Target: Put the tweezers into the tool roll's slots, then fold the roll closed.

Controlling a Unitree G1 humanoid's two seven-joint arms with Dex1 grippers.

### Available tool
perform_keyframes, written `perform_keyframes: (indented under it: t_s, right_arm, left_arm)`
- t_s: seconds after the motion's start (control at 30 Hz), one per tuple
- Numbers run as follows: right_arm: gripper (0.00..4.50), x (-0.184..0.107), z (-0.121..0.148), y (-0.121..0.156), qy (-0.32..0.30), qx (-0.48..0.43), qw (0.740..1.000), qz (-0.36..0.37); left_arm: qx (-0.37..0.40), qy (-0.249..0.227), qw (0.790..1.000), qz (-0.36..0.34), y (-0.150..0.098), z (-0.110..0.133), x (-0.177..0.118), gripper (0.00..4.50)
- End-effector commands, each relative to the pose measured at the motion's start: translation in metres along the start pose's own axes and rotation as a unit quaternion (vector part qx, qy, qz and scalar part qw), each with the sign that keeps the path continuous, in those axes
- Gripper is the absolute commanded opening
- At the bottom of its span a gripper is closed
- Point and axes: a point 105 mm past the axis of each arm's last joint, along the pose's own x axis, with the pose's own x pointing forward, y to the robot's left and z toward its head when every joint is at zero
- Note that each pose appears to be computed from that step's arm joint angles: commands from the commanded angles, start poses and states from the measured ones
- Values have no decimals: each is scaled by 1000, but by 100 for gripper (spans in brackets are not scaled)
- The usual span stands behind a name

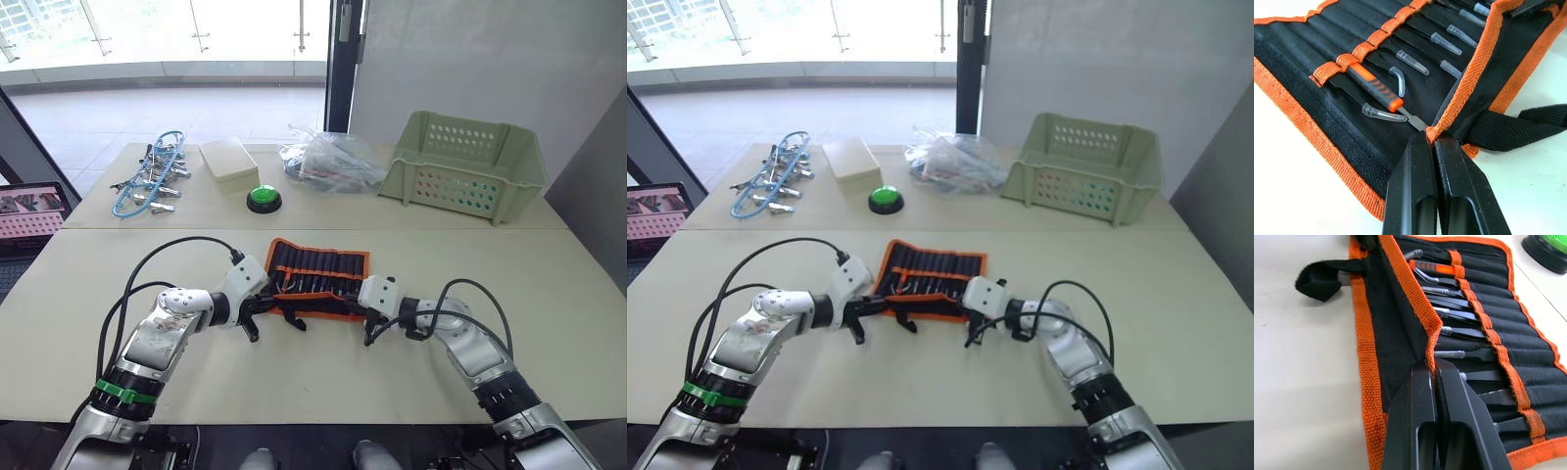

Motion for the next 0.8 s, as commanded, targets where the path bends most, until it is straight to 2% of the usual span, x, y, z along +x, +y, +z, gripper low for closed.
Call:
perform_keyframes:
  t_s: [0.03,0.2,0.33,0.37,0.4,0.5,0.53,0.6,0.8]
  right_arm:
    - [91,-13,12,-31,-25,-15,997,-70]
    - [260,-27,25,-50,-61,-15,991,-117]
    - [396,-36,38,-59,-110,21,983,-148]
    - [429,-36,42,-57,-124,34,981,-144]
    - [445,-34,45,-51,-136,51,980,-133]
    - [445,-17,52,-28,-151,91,978,-107]
    - [392,-13,53,-25,-150,94,977,-114]
    - [327,0,52,-11,-136,99,979,-115]
    - [126,18,37,17,-88,117,984,-103]
  left_arm:
    - [-10,-42,997,58,21,15,-17,125]
    - [-19,-133,987,89,31,42,-38,288]
    - [-41,-199,976,73,22,59,-48,424]
    - [-43,-206,975,65,18,61,-48,449]
    - [-43,-208,976,52,11,60,-45,450]
    - [-32,-174,984,35,-3,48,-24,450]
    - [-30,-168,985,32,-6,45,-19,393]
    - [-25,-143,989,36,-9,36,-5,329]
    - [-24,-120,992,18,-14,30,17,136]
